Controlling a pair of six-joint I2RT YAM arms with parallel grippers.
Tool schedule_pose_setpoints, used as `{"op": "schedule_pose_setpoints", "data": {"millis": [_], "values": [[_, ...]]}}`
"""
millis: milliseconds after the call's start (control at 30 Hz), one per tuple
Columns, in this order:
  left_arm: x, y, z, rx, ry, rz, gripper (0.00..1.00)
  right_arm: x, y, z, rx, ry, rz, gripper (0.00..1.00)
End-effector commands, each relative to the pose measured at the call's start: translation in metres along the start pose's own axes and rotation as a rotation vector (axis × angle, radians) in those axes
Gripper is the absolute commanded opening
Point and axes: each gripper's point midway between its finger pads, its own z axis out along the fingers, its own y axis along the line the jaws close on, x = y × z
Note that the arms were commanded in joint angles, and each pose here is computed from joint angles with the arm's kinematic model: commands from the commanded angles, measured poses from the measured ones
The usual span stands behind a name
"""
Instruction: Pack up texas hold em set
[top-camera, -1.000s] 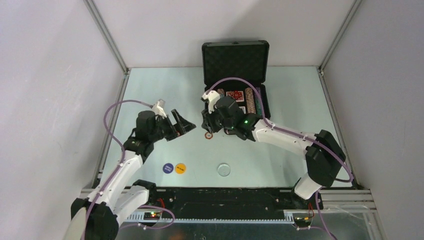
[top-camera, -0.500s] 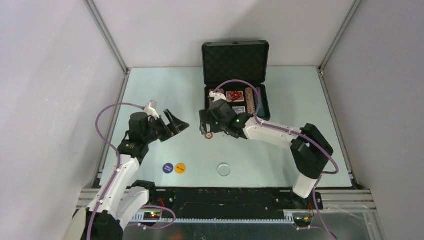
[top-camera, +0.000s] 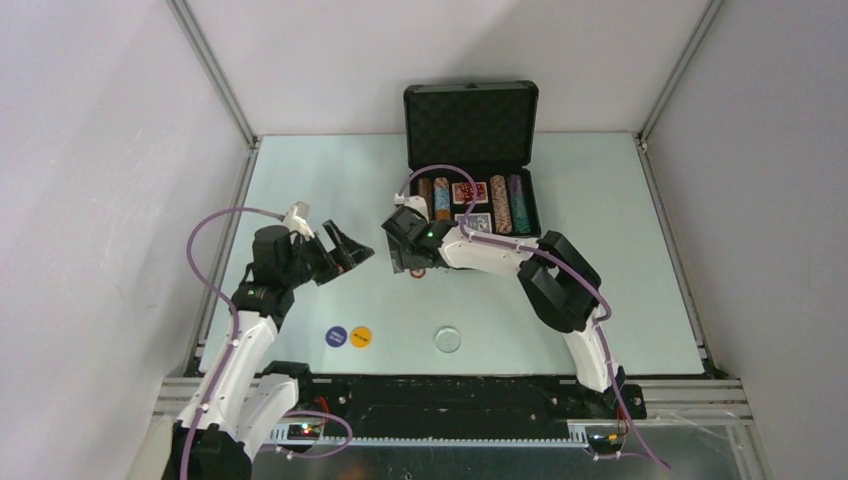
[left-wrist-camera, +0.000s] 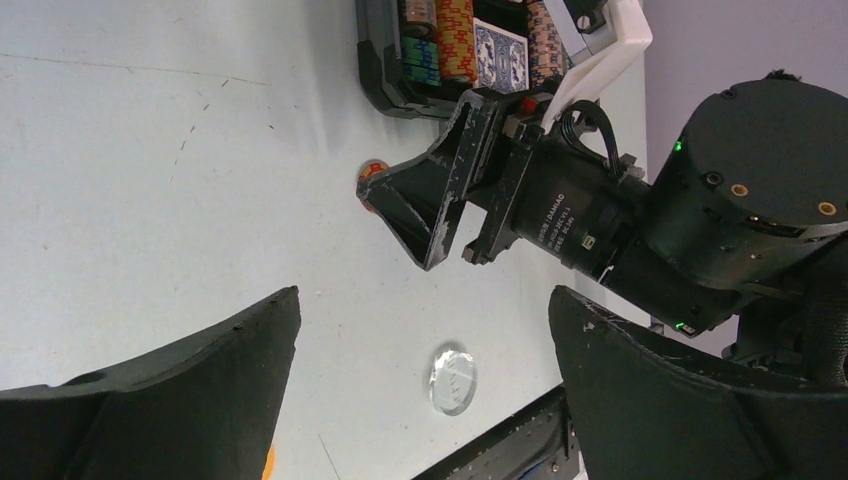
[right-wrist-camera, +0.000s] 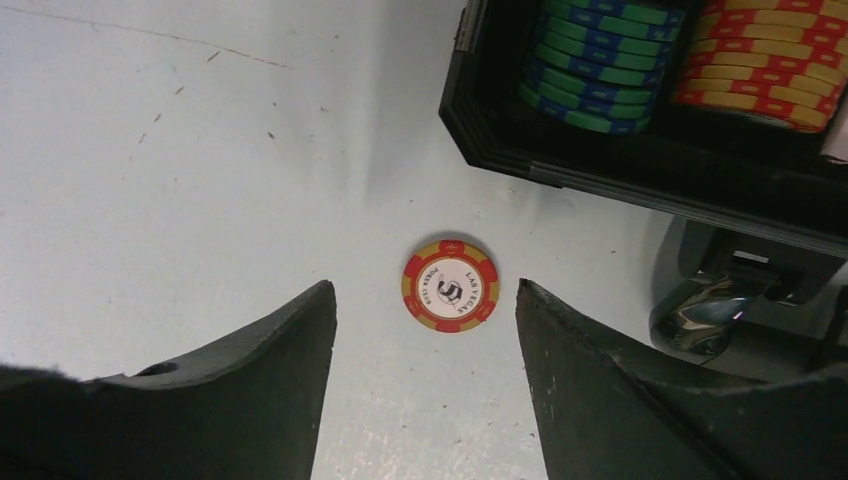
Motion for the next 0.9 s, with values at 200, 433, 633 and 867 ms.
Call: {"op": "schedule_pose_setpoints", "data": {"millis": [200,433,633,867], "values": [[-0.006,-0.006,-0.005,0.038,-0.011,0.038,0.98,0.01,-0.017,0.009,0.141,0.054,-0.034,0.65],[-0.006,-0.007,-0.004,0.041,-0.003,0.028,0.98,0.024,-0.014,0.018,0.114,0.106,-0.038,0.63],[-0.006,-0.007,-0.004,0.04,-0.003,0.029,0.98,0.031,-0.01,0.024,0.101,0.137,-0.057,0.57],[-0.005,-0.006,-0.004,0.039,-0.002,0.026,0.98,0.043,-0.008,0.031,0.11,0.173,-0.088,0.55]]}}
